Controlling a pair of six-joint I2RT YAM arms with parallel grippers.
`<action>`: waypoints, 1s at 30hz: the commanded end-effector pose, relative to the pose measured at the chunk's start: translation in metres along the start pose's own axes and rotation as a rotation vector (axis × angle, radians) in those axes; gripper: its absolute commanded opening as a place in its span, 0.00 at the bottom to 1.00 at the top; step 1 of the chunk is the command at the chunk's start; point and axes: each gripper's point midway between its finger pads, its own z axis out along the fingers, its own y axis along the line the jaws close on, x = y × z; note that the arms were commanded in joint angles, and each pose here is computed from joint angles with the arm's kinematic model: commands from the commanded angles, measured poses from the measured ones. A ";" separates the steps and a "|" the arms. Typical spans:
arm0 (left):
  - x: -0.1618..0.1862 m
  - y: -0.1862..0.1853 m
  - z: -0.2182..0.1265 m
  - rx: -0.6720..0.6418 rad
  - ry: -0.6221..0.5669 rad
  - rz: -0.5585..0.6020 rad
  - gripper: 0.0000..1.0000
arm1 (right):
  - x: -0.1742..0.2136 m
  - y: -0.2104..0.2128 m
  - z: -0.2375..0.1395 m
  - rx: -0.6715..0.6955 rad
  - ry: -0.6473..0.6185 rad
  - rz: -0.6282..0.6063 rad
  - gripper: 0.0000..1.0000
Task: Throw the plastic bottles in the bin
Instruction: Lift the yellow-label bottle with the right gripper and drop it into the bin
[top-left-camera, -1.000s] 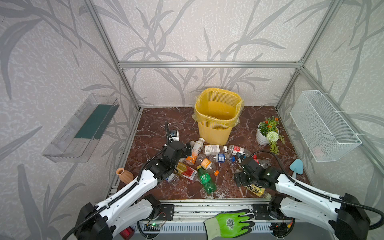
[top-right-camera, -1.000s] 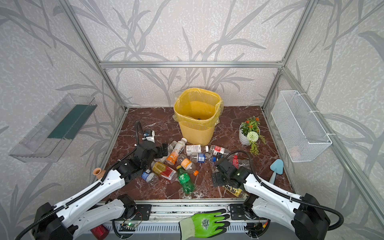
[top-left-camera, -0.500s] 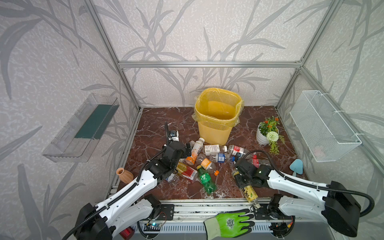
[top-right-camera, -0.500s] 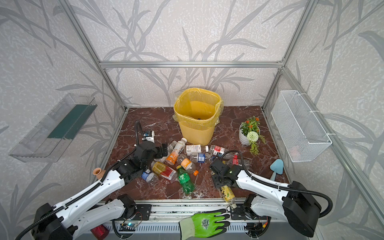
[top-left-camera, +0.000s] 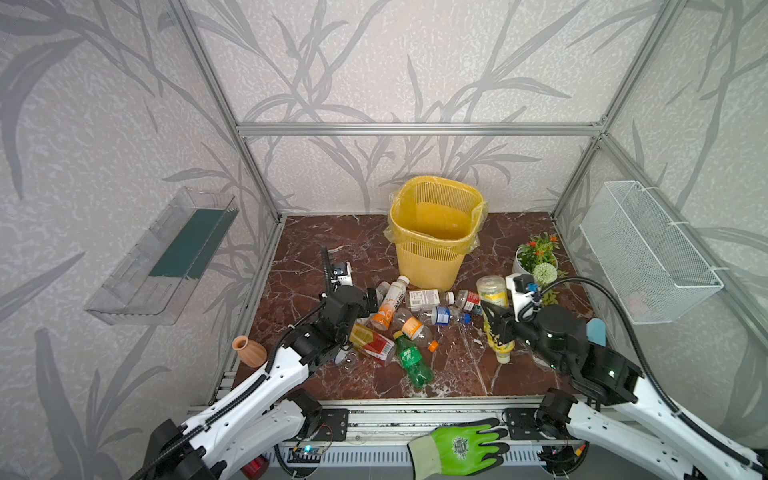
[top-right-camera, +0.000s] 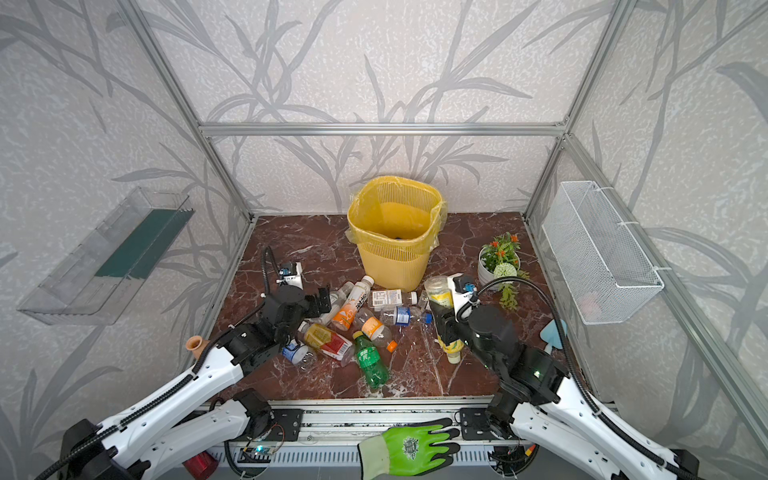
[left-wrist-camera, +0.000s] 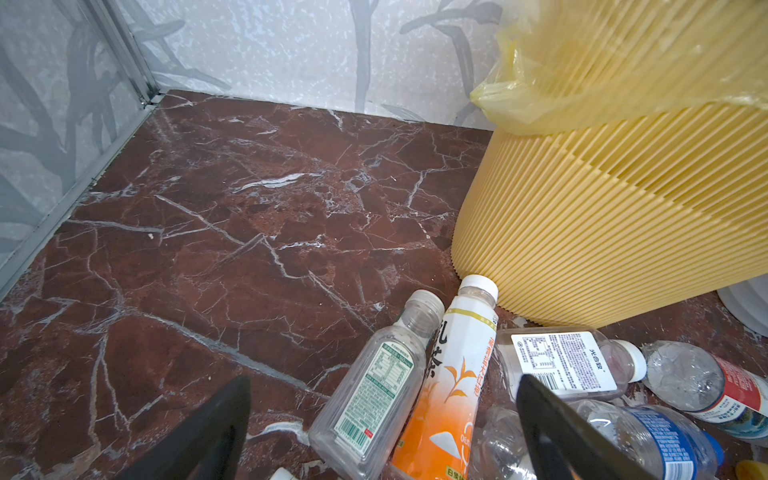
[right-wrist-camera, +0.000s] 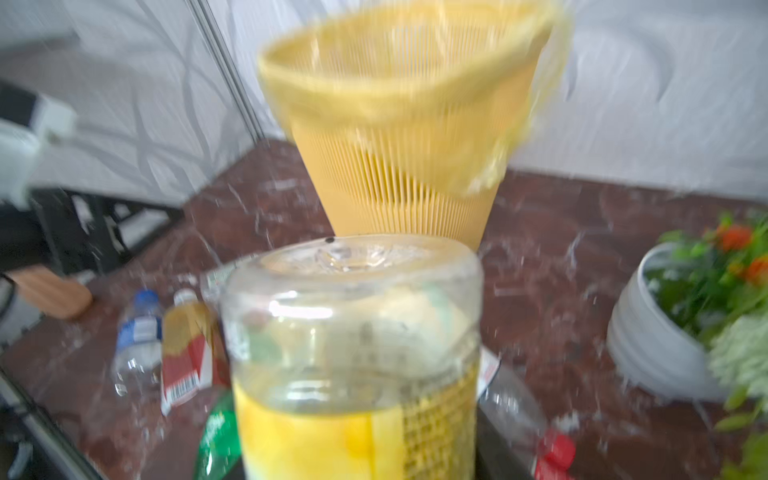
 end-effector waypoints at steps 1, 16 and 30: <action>-0.007 0.013 -0.004 -0.051 -0.052 -0.021 0.99 | -0.117 0.001 -0.040 0.014 -0.456 -0.062 0.42; -0.008 0.020 -0.008 -0.073 -0.067 -0.044 0.99 | -0.285 0.069 -0.013 -0.019 -1.007 -0.245 0.44; -0.013 0.020 -0.005 -0.091 -0.038 -0.009 0.99 | -0.282 0.016 0.143 0.028 -0.576 -0.177 0.94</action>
